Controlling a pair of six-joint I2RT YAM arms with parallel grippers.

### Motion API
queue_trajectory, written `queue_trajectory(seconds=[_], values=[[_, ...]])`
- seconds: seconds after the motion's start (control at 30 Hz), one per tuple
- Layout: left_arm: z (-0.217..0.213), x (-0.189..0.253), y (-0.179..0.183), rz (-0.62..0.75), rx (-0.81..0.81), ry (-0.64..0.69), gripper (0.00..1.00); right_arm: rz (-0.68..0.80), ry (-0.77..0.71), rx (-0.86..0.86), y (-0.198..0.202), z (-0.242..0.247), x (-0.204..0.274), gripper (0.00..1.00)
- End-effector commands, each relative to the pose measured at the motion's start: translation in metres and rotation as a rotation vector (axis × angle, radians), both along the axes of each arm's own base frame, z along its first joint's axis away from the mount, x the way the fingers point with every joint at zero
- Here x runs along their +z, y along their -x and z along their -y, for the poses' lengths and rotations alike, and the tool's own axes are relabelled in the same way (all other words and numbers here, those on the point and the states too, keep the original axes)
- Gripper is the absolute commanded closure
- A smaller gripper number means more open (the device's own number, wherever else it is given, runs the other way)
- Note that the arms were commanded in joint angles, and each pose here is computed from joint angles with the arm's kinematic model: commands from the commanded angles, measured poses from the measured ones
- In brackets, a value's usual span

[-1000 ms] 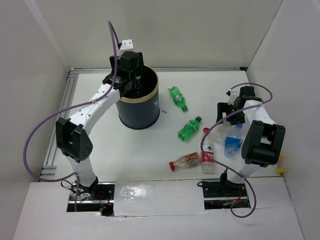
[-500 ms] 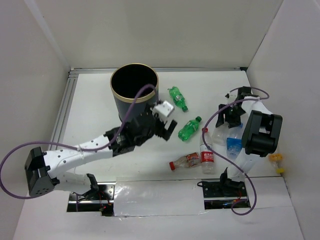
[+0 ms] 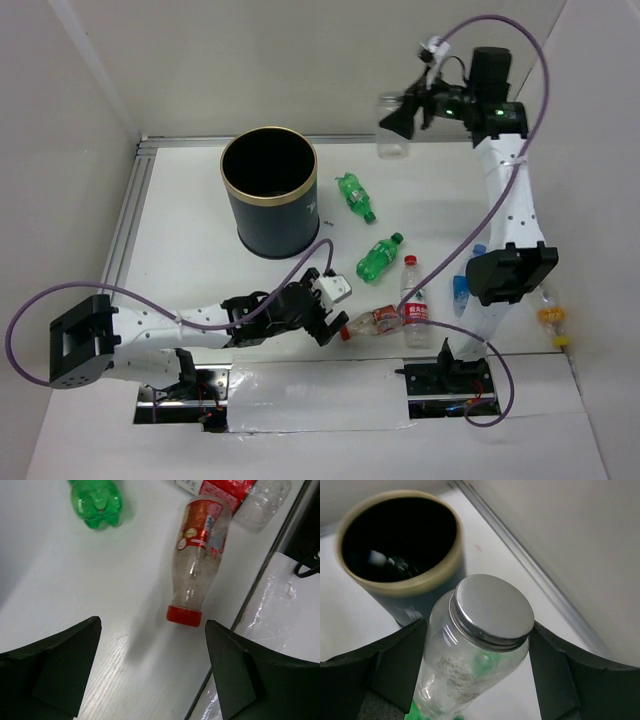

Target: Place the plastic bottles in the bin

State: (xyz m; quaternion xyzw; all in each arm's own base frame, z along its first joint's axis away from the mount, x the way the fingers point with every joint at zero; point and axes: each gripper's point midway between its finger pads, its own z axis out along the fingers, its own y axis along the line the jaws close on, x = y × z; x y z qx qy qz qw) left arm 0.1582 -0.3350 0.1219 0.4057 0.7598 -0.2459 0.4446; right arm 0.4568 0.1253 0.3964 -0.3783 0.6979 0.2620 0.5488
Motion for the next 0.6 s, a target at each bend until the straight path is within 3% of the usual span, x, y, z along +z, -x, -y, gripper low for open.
queue_trajectory(seconds=[0.0,0.13,0.3,0.33,0.37,0.47,0.57], values=[[0.033,0.025,0.006,0.027,-0.043,0.109,0.03,0.232,-0.149,0.283,0.021,-0.09,0.061,1.0],[0.042,0.02,0.013,0.024,-0.066,0.104,0.04,0.334,-0.177,0.444,0.037,-0.187,0.077,1.0],[0.053,0.016,0.016,0.04,-0.073,0.083,0.04,0.245,-0.189,0.481,0.02,-0.255,0.031,1.0],[0.057,0.018,0.015,0.052,-0.077,0.09,0.04,0.218,-0.19,0.488,0.019,-0.262,0.019,0.93],[0.061,0.015,0.014,0.05,-0.078,0.081,0.04,0.201,-0.181,0.46,0.013,-0.268,0.009,0.79],[0.07,0.002,0.008,0.069,-0.085,0.034,0.04,0.121,-0.178,0.399,-0.002,-0.263,-0.008,0.0],[0.079,-0.006,0.002,0.09,-0.092,-0.003,0.04,0.114,-0.182,0.299,-0.013,-0.231,0.006,0.0]])
